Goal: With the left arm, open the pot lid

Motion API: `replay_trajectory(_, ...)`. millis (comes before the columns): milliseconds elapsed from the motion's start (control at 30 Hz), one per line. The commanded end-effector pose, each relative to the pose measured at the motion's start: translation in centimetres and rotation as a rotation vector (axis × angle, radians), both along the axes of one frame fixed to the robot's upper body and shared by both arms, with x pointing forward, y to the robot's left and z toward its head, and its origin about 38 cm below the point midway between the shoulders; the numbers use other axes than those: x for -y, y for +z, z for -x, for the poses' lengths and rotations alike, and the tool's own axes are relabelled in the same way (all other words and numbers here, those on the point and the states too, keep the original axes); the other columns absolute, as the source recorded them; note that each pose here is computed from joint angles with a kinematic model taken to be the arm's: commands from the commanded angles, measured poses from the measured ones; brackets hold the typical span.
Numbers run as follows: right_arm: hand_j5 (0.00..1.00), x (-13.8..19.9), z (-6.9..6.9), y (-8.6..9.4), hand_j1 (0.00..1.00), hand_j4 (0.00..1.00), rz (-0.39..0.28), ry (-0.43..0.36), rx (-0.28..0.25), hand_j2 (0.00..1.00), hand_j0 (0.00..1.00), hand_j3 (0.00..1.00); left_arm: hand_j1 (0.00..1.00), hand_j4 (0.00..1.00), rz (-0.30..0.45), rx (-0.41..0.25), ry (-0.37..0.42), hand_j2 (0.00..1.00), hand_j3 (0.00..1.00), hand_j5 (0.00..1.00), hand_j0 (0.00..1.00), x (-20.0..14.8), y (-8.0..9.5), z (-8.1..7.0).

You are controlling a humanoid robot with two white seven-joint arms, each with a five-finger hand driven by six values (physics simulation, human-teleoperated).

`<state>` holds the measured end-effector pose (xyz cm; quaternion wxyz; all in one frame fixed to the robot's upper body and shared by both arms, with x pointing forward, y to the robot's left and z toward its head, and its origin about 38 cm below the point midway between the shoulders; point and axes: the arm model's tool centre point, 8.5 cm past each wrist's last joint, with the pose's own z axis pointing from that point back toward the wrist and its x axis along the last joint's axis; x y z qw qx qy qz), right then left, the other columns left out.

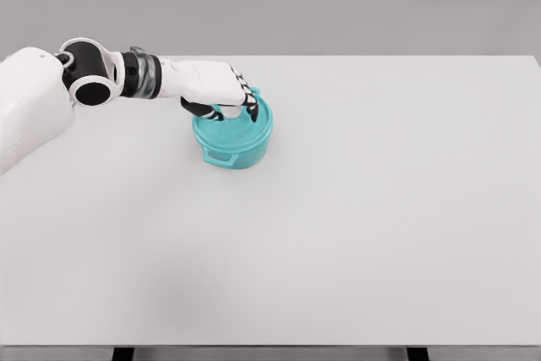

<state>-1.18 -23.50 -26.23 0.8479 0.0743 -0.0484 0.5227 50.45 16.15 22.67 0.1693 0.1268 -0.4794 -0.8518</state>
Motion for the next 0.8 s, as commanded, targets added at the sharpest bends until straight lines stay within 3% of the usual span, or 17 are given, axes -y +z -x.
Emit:
replay_trajectory(0, 1.00, 0.0, 0.0, 0.0, 1.00, 1.00, 0.000, 0.000, 0.000, 1.00, 1.00, 1.00, 0.55, 0.55, 0.005, -0.001, 0.003, 0.55, 0.55, 0.55, 0.55, 0.0, 0.1, 0.0)
replay_trajectory(367, 1.00, 0.0, 0.0, 0.0, 1.00, 1.00, 0.000, 0.000, 0.000, 1.00, 1.00, 1.00, 0.40, 0.40, 0.002, 0.015, 0.015, 0.40, 0.40, 0.40, 0.40, -0.9, 0.9, -0.2)
replay_trajectory(600, 1.00, 0.0, 0.0, 0.0, 1.00, 1.00, 0.000, 0.000, 0.000, 1.00, 1.00, 1.00, 0.35, 0.35, -0.052, 0.054, 0.171, 0.35, 0.35, 0.35, 0.35, -9.9, 3.2, -0.6)
replay_trajectory(767, 1.00, 0.0, 0.0, 0.0, 1.00, 1.00, 0.000, 0.000, 0.000, 1.00, 1.00, 1.00, 0.36, 0.36, -0.104, 0.046, 0.259, 0.36, 0.36, 0.36, 0.36, -14.9, 2.8, 0.0)
